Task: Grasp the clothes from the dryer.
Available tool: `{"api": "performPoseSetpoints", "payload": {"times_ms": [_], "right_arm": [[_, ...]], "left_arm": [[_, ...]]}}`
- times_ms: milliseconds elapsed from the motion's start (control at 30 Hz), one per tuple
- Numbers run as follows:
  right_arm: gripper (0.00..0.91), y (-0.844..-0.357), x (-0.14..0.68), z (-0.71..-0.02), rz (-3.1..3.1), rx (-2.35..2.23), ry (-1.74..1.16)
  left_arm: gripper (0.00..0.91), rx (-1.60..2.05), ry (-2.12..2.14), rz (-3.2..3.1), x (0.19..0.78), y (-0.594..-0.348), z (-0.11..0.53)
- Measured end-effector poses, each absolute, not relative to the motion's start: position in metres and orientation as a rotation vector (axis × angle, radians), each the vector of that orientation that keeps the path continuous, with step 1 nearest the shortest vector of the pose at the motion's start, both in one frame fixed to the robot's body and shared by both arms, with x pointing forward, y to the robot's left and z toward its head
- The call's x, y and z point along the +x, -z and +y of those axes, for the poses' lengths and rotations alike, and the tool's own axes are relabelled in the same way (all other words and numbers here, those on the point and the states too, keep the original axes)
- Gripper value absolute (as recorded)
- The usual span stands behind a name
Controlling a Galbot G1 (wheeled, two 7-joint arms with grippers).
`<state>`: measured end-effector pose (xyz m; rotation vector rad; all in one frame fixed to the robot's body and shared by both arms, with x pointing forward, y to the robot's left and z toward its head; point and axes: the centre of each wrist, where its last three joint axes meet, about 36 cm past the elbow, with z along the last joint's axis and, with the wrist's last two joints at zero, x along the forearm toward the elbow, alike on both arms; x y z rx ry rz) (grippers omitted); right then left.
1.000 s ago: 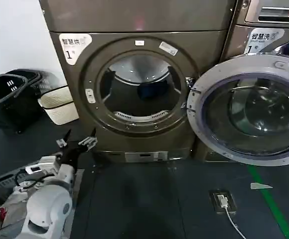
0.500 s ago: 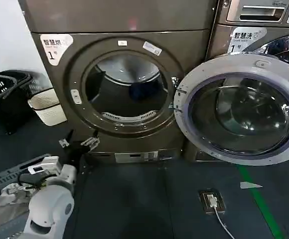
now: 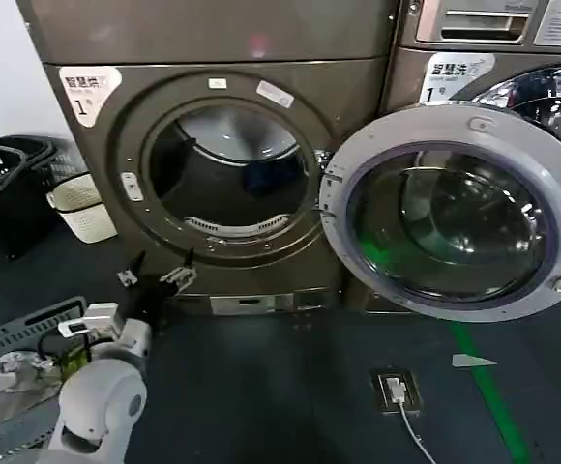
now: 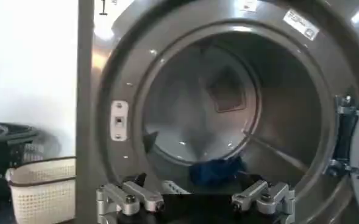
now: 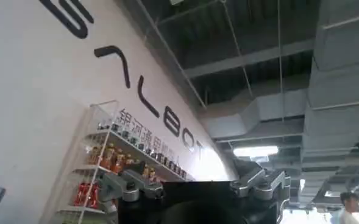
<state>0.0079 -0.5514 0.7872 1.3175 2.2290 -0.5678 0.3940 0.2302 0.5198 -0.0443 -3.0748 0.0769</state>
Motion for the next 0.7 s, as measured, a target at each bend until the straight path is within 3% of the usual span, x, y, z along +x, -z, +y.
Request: {"api": "performPoseSetpoints", "payload": {"times_ms": [700], "right_arm": [[0.907,-0.786,0.007,-0.554,2.2,1.296,0.61]], "left_arm": [[0.907,-0.074,-0.075,-3.075,0.407,-0.517,0.221]]}}
